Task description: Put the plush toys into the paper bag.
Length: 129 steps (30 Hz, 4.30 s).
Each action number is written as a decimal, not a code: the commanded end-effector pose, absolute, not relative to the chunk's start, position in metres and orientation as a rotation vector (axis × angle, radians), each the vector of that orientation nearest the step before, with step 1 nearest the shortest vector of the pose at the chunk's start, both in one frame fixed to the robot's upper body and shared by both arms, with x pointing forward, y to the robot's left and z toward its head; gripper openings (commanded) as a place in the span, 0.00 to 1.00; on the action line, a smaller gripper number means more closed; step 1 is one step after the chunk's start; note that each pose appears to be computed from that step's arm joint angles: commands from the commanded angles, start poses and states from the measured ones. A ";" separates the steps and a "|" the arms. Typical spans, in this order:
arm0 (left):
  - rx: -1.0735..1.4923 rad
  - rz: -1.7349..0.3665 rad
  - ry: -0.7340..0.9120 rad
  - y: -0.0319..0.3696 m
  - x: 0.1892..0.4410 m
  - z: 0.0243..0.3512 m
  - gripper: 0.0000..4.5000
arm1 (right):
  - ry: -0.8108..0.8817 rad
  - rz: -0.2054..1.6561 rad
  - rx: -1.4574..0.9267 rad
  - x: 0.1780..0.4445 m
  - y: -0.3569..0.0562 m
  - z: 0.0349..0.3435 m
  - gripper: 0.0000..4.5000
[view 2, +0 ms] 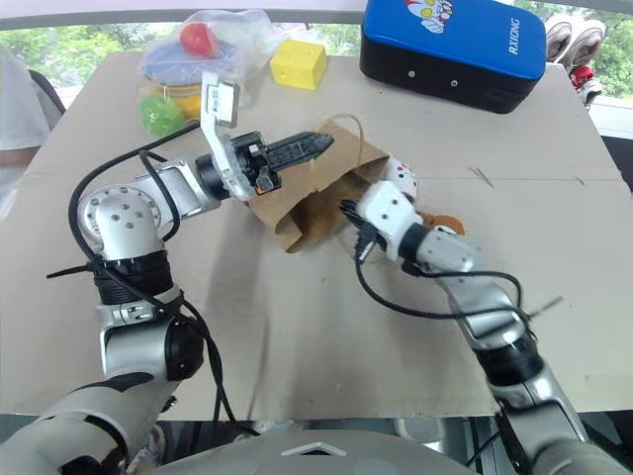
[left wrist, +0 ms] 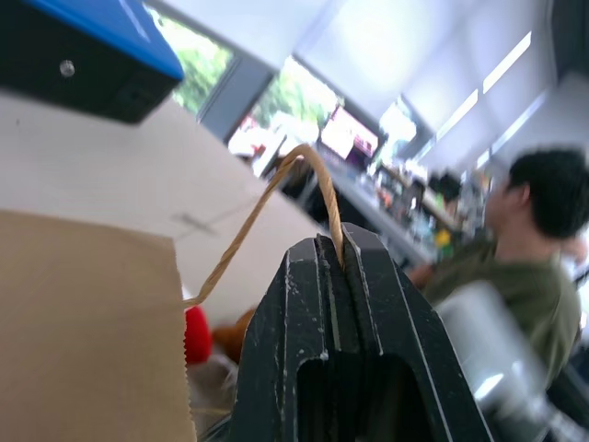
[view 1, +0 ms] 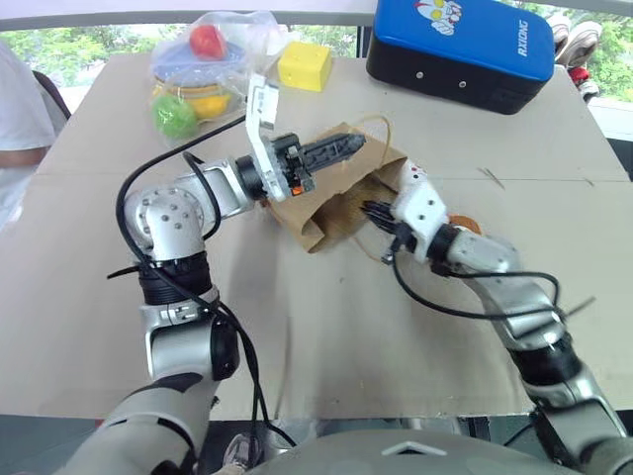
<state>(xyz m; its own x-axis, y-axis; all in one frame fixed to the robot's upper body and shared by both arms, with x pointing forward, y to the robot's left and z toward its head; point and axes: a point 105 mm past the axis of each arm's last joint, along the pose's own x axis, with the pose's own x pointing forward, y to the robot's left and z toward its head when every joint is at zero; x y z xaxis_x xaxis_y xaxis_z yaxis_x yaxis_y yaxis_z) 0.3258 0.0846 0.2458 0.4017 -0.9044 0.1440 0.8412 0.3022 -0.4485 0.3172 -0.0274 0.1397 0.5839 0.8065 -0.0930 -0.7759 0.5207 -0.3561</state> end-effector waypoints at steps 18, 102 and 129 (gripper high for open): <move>-0.655 -0.840 -0.144 0.164 0.309 0.296 0.01 | 0.126 1.265 -0.477 0.319 0.037 0.049 0.00; -0.365 -0.945 -0.109 0.142 0.298 0.254 0.00 | 0.319 1.012 0.161 0.304 0.000 0.178 0.00; -0.502 -1.085 -0.035 0.135 0.269 0.254 0.00 | 0.573 1.002 0.559 0.337 0.021 0.171 0.00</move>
